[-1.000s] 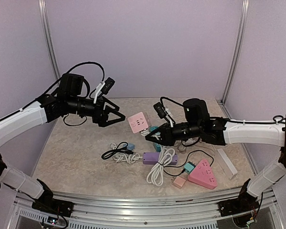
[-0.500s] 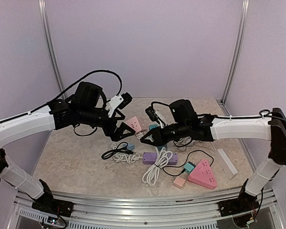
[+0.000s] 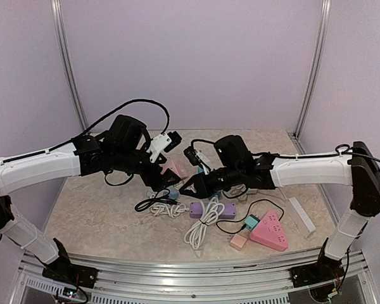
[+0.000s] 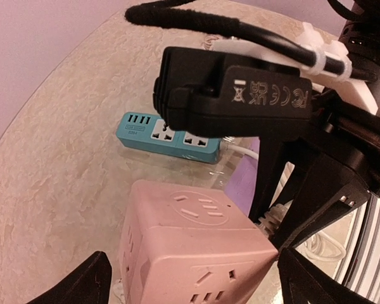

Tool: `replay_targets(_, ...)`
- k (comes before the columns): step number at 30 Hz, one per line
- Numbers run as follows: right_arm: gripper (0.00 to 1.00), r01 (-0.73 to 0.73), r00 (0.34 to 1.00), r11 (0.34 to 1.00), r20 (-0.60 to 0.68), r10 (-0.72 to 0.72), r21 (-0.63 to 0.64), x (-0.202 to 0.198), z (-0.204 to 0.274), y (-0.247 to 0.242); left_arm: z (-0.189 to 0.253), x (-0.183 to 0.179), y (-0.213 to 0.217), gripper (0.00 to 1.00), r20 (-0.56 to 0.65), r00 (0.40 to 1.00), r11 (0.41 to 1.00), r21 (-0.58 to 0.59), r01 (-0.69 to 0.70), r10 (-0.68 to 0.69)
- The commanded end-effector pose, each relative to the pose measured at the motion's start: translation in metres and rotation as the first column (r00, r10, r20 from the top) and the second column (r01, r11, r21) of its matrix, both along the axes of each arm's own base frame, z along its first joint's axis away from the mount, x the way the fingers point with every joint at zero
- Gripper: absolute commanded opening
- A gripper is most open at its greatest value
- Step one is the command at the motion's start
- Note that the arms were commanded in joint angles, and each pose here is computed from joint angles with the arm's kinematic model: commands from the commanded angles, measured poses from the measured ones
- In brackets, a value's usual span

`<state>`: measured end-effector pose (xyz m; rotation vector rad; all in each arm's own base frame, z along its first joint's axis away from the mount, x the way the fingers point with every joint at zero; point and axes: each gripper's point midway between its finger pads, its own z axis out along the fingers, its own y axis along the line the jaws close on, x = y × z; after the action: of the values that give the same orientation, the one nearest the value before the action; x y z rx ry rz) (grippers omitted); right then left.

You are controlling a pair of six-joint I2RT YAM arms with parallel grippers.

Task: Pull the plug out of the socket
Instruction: Remove the plug from the socket.

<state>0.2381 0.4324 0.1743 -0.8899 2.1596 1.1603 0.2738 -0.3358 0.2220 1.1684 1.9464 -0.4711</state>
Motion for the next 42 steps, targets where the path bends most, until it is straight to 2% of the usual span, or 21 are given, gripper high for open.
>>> replay_targets(1, 0.0, -0.024, 0.999, 0.998, 0.04, 0.022, 0.06, 0.0, 0.025, 0.014, 0.002, -0.004, 0.001, 0.87, 0.014, 1.0, 1.0, -0.002, 0.01, -0.01)
replay_targets(9, 0.0, -0.034, 0.999, 0.998, 0.029, 0.032, 0.048, -0.002, 0.023, 0.017, -0.004, -0.002, 0.0, 0.86, 0.019, 1.0, 1.0, 0.025, -0.001, 0.0)
replay_targets(14, 0.0, -0.049, 0.999, 0.998, 0.022, 0.048, 0.045, -0.005, 0.022, 0.021, -0.007, -0.001, 0.001, 0.82, 0.036, 0.999, 0.999, 0.051, -0.009, 0.007)
replay_targets(26, 0.0, -0.064, 0.998, 0.997, 0.027, 0.063, 0.041, -0.008, 0.026, 0.025, -0.018, -0.002, 0.0, 0.82, 0.037, 0.999, 0.995, 0.097, -0.014, 0.01)
replay_targets(30, 0.0, -0.064, 0.998, 0.997, 0.032, 0.063, 0.043, -0.009, 0.029, 0.024, -0.022, 0.006, 0.006, 0.82, 0.054, 0.997, 0.99, 0.133, -0.056, 0.049)
replay_targets(31, 0.0, -0.063, 0.998, 0.997, 0.033, 0.062, 0.045, -0.008, 0.03, 0.024, -0.023, 0.006, 0.006, 0.81, 0.052, 0.997, 0.989, 0.136, -0.059, 0.052)
replay_targets(34, 0.0, -0.062, 0.998, 0.997, 0.028, 0.061, 0.039, -0.009, 0.026, 0.023, -0.021, 0.004, 0.004, 0.69, 0.05, 0.998, 0.991, 0.122, -0.05, 0.044)
replay_targets(38, 0.0, -0.064, 0.998, 0.997, 0.022, 0.063, 0.035, -0.01, 0.022, 0.023, -0.015, 0.002, 0.003, 0.66, 0.051, 0.998, 0.995, 0.095, -0.039, 0.034)
replay_targets(42, 0.0, -0.059, 0.998, 0.998, 0.025, 0.058, 0.034, -0.01, 0.022, 0.022, -0.01, -0.001, 0.002, 0.58, 0.048, 0.999, 0.998, 0.066, -0.025, 0.022)
